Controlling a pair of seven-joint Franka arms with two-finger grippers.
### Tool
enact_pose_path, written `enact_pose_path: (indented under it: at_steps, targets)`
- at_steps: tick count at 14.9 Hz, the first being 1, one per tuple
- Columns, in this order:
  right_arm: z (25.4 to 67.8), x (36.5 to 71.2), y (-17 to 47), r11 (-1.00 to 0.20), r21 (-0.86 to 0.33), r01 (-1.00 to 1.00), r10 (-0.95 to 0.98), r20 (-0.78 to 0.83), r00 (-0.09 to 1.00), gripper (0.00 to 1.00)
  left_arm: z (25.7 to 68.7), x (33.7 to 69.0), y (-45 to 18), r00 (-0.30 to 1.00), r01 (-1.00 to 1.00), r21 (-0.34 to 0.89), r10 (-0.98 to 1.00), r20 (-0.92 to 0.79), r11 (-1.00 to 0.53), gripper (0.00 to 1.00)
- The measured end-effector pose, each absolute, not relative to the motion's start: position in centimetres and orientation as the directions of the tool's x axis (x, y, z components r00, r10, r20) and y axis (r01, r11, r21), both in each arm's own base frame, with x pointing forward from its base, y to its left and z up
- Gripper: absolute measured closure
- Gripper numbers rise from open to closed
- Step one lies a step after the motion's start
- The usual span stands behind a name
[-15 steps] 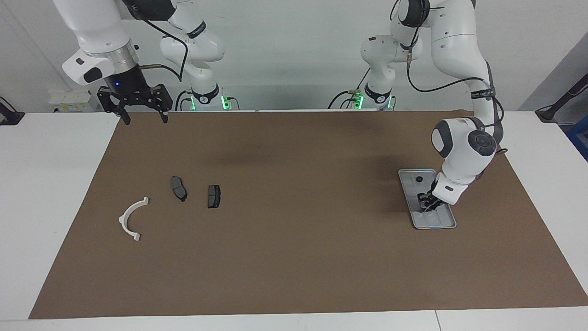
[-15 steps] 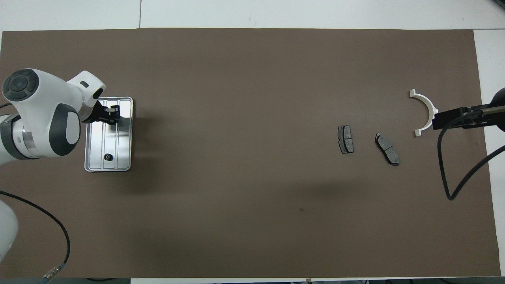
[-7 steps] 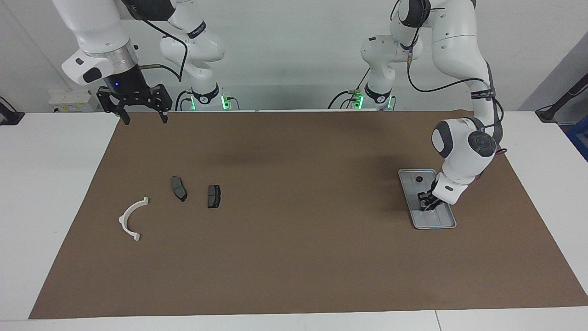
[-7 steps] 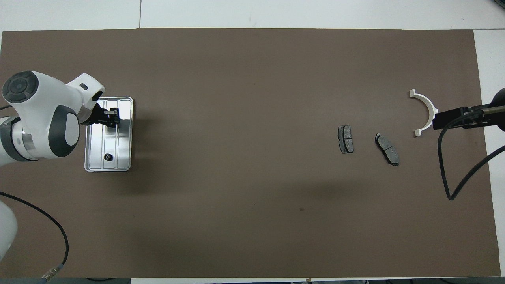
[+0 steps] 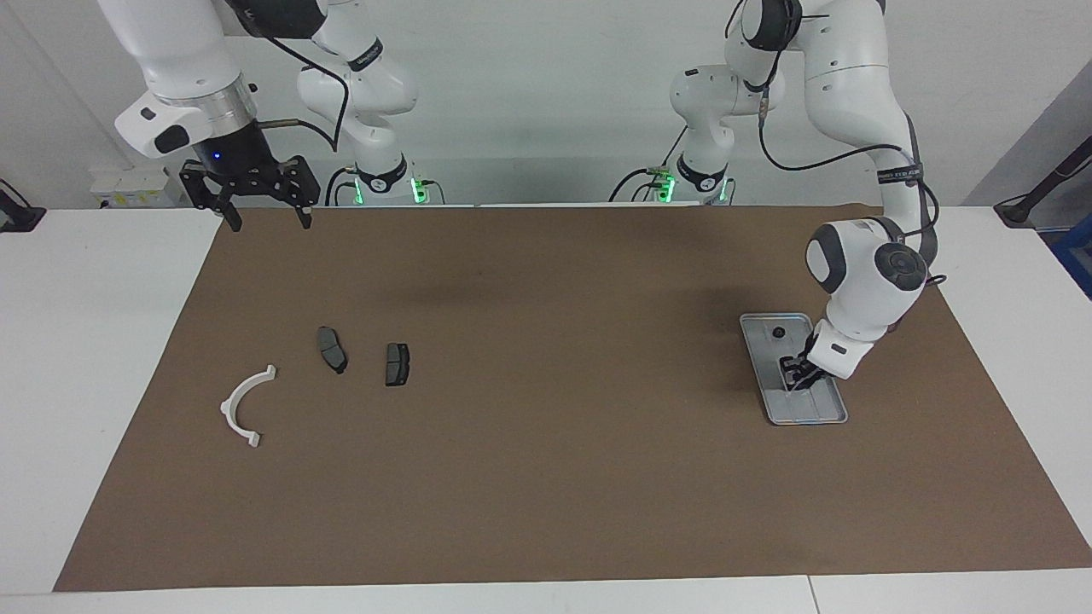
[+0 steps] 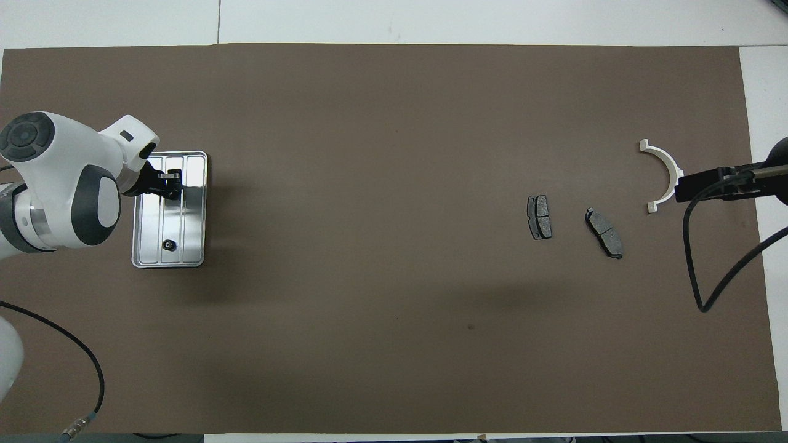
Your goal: Pick bearing gear from pile to tray
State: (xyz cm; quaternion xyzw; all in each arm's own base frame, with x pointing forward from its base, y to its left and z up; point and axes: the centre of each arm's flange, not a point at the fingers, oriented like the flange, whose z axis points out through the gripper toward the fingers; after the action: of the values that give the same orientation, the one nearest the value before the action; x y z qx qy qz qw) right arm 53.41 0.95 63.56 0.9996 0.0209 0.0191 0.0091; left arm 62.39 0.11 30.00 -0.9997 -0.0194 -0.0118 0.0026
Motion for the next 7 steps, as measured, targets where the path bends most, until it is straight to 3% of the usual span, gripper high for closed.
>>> enact_pose_path:
  at_steps: [7]
  targets:
    - [63.56,53.40,1.16,-0.999,0.019,0.045,0.046,0.038,0.998,0.00,29.99,62.37,0.10,0.999,0.037,-0.005,0.037,0.026,-0.999,0.65]
